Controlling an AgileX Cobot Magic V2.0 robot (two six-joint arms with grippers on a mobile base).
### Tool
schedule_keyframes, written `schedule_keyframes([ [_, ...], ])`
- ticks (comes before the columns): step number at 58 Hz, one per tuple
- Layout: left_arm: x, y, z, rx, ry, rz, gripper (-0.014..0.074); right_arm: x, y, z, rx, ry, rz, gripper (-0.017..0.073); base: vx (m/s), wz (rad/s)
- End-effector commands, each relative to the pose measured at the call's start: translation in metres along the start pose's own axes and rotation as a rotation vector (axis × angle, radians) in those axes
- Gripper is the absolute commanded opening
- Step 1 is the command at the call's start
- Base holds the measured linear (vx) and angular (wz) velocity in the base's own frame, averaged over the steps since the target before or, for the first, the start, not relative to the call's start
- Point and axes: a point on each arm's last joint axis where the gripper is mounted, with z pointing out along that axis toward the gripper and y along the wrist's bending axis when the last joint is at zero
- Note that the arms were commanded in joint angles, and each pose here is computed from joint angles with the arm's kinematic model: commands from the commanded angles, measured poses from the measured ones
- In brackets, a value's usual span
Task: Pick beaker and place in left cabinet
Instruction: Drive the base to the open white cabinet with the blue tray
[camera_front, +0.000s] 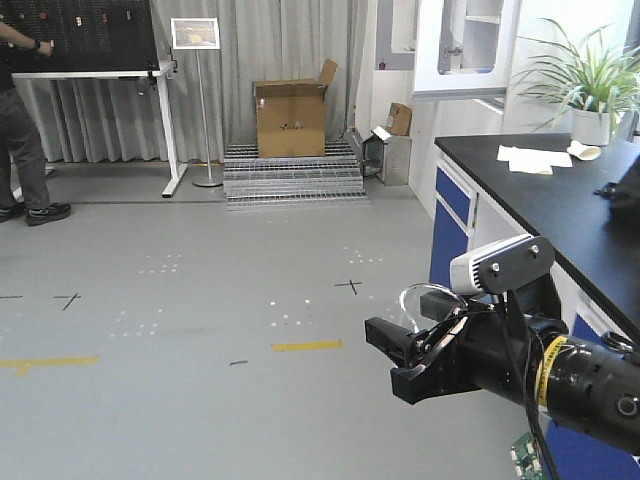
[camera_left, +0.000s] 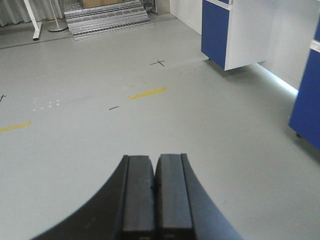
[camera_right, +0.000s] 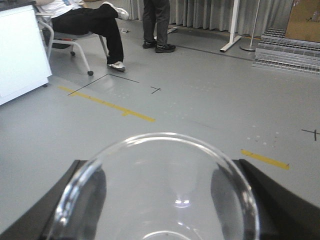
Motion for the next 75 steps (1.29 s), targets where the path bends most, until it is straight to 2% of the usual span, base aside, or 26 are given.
schedule_keyframes([
  [1, -0.0137, 0.0005, -0.0033, -0.003, -0.111, -0.006, -0.0006, -0.0215, 0.0051, -0.0077, -0.033, -0.087, -0.006, 0.0037, 0.70, 0.02],
  [75, -0.0138, 0.0005, -0.0033, -0.003, -0.112, -0.006, -0.0006, -0.0214, 0.0051, -0.0075, -0.033, -0.086, -0.006, 0.0037, 0.69, 0.01],
])
